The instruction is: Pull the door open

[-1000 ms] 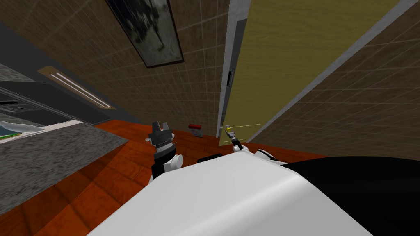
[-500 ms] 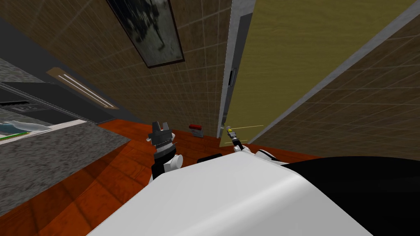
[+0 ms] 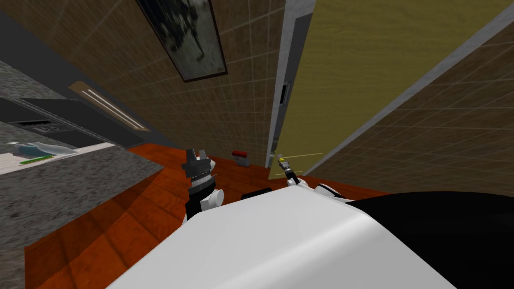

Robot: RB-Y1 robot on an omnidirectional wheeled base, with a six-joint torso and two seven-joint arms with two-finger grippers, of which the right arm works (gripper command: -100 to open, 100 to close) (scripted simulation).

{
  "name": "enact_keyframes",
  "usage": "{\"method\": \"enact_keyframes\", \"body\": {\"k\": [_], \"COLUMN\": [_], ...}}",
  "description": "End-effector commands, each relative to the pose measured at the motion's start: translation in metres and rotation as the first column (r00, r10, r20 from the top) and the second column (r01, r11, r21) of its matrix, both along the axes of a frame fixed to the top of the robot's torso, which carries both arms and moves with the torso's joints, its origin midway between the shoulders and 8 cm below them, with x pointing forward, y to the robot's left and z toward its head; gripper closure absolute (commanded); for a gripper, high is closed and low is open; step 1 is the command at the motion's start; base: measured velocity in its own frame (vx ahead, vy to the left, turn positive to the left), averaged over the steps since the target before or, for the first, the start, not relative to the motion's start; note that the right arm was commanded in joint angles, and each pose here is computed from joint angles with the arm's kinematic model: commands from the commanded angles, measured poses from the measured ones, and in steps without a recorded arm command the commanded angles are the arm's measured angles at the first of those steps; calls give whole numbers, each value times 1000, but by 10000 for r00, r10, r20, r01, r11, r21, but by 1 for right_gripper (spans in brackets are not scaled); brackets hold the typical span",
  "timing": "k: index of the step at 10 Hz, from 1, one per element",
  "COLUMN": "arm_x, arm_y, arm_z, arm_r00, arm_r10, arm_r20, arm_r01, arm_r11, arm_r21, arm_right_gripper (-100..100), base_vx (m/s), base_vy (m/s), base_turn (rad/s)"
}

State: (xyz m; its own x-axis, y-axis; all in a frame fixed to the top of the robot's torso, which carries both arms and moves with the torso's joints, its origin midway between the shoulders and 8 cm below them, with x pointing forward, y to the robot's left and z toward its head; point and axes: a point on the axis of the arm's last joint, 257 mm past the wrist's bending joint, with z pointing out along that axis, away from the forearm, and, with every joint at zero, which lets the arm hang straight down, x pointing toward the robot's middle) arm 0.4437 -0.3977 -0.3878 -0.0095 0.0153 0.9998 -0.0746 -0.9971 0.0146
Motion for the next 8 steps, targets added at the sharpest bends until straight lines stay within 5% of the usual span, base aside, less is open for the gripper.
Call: {"method": "enact_keyframes", "body": {"k": [1, 6, 7, 8], "arm_x": [-6, -24, -22, -33], "arm_y": [3, 9, 8, 9], "arm_z": [-4, -4, -5, -6], "arm_r00": [9997, 9928, 9944, 9901], "arm_r10": [236, 1198, 1053, 1397], "arm_r20": [-71, -83, -121, -128], "arm_r01": [-236, -1197, -1052, -1395], "arm_r11": [9997, 9927, 9944, 9902], "arm_r21": [53, 135, 104, 109], "arm_right_gripper": [100, 100, 100, 100], "base_vx": [-206, -201, -95, -157], "base_vy": [-65, -64, -32, -55], "base_turn": [65, 87, 24, 116]}}
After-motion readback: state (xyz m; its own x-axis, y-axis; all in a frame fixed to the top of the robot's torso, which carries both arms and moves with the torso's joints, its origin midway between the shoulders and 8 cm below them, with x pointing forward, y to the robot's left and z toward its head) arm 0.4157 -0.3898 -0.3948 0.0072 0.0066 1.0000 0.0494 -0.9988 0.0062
